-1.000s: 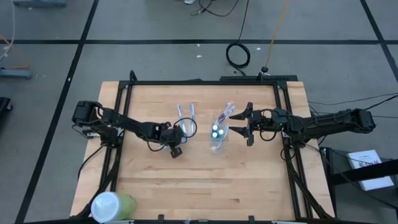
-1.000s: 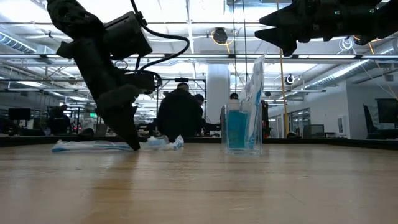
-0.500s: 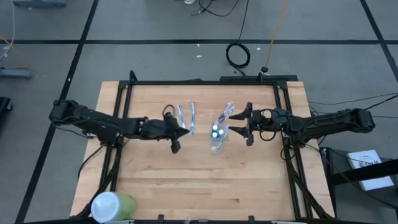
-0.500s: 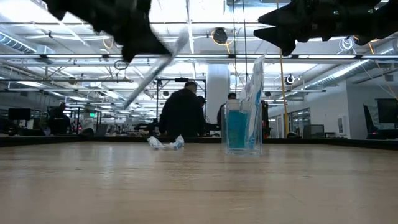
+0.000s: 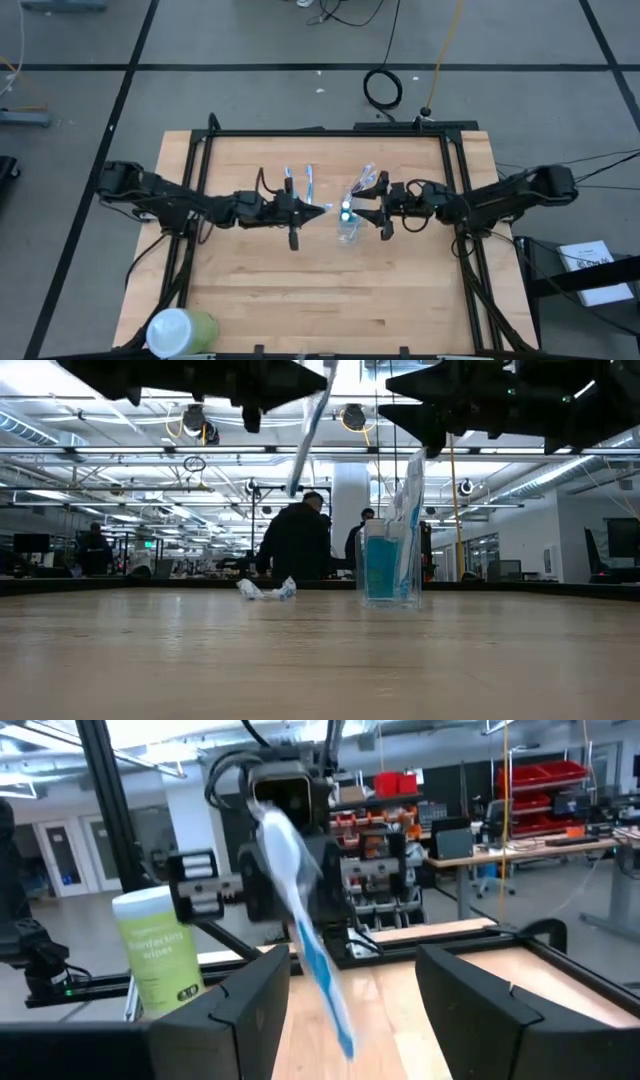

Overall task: Pick & Place toothbrushing station
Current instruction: Put the blue toothbrush into the transparent organizer

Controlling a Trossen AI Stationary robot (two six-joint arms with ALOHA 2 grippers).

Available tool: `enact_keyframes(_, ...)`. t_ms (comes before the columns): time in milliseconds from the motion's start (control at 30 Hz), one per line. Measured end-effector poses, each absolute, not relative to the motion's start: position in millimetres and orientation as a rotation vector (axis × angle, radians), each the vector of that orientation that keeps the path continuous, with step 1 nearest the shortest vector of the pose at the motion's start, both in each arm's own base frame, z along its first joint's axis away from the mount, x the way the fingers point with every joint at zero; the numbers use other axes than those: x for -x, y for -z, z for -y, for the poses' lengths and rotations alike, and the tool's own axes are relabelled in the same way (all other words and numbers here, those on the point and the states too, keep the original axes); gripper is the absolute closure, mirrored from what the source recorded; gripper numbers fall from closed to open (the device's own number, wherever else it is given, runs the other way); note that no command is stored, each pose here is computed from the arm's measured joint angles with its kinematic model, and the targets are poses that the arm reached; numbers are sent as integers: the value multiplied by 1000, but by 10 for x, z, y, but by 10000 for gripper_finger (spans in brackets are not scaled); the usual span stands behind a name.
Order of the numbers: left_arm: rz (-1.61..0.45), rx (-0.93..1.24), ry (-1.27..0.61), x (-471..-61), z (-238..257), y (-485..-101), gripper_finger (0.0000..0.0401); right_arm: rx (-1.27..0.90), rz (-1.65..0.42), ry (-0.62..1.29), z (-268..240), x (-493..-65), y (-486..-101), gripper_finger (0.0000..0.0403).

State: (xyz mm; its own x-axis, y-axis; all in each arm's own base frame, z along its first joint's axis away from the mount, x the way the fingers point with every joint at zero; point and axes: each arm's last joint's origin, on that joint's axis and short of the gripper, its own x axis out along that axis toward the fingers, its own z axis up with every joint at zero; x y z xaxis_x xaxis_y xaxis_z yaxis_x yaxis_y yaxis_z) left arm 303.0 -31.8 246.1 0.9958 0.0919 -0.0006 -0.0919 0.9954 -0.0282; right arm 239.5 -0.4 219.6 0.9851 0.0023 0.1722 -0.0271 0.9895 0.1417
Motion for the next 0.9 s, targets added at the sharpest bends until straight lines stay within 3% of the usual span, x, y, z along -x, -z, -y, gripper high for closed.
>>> enact_keyframes(533,-24,84,-88,-3189,281,-2208,396,-173,136,-128,-56,-2870,-2058,193)
enact_keyframes(900,-40,107,-83,-3228,281,-2125,398,-189,144,-126,-55,-2902,-2087,205)
